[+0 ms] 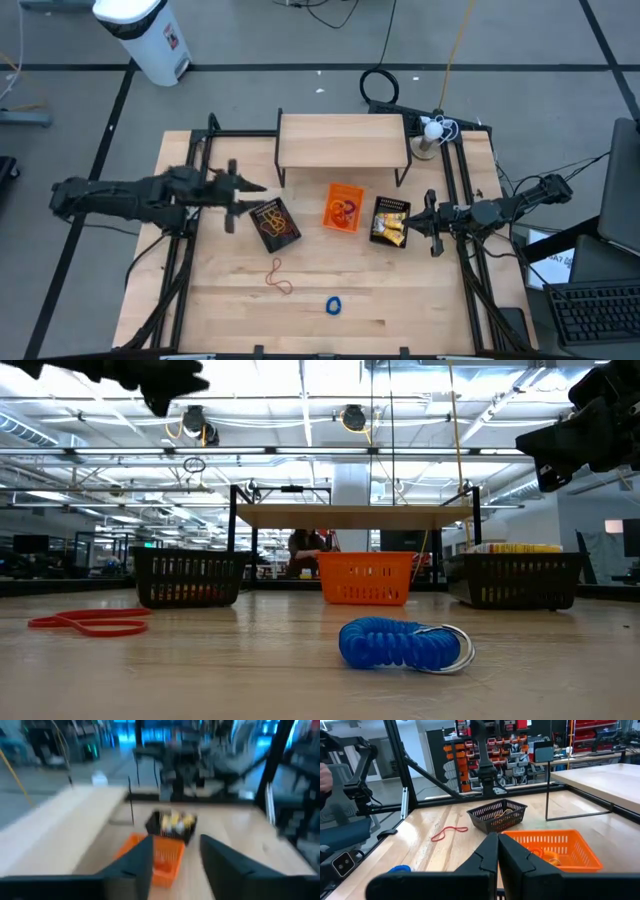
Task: Pick & Place Office Desk Supplies
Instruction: Put the blue spring keychain into the orange bin
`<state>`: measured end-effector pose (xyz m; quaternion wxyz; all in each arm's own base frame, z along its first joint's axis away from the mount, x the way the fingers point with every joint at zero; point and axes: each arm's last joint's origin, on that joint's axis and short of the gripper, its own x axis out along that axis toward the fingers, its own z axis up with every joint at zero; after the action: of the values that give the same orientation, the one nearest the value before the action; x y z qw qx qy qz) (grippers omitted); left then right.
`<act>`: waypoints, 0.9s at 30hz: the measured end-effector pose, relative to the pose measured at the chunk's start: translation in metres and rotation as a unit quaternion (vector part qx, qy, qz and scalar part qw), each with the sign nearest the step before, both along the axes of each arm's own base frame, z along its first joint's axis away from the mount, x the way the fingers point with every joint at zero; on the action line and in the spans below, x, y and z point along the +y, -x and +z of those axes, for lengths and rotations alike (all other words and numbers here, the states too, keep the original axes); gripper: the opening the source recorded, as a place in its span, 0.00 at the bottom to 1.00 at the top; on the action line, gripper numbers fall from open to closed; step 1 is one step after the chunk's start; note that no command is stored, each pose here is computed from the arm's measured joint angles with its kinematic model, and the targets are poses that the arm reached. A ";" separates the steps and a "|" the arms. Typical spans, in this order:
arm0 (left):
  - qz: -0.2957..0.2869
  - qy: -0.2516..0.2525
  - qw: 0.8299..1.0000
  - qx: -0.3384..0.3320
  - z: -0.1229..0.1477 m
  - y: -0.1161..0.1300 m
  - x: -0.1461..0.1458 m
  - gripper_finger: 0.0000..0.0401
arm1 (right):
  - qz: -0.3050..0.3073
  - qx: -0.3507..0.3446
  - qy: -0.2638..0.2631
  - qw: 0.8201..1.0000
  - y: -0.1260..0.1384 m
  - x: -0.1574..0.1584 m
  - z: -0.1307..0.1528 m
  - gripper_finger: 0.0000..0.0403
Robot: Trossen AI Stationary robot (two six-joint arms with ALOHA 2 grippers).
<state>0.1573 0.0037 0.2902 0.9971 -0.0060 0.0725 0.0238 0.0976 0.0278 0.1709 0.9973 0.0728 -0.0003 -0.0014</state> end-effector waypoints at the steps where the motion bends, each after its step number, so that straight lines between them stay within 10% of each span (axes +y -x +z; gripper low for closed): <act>1: 0.005 0.003 1.000 -0.013 0.001 0.005 0.001 0.32 | 0.000 0.000 0.000 1.000 0.000 0.000 0.000 0.01; 6: 0.031 0.018 0.999 -0.025 -0.007 0.023 0.007 0.03 | 0.000 0.001 0.001 1.000 0.000 0.000 0.000 0.01; 27: 0.040 0.023 0.995 -0.093 -0.075 0.060 0.006 0.00 | 0.000 0.003 0.004 1.000 0.000 0.000 -0.001 0.01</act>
<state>0.0972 0.0099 0.2156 0.9974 -0.0337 -0.0208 0.0609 0.0976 0.0278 0.1704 0.9976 0.0688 0.0025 -0.0013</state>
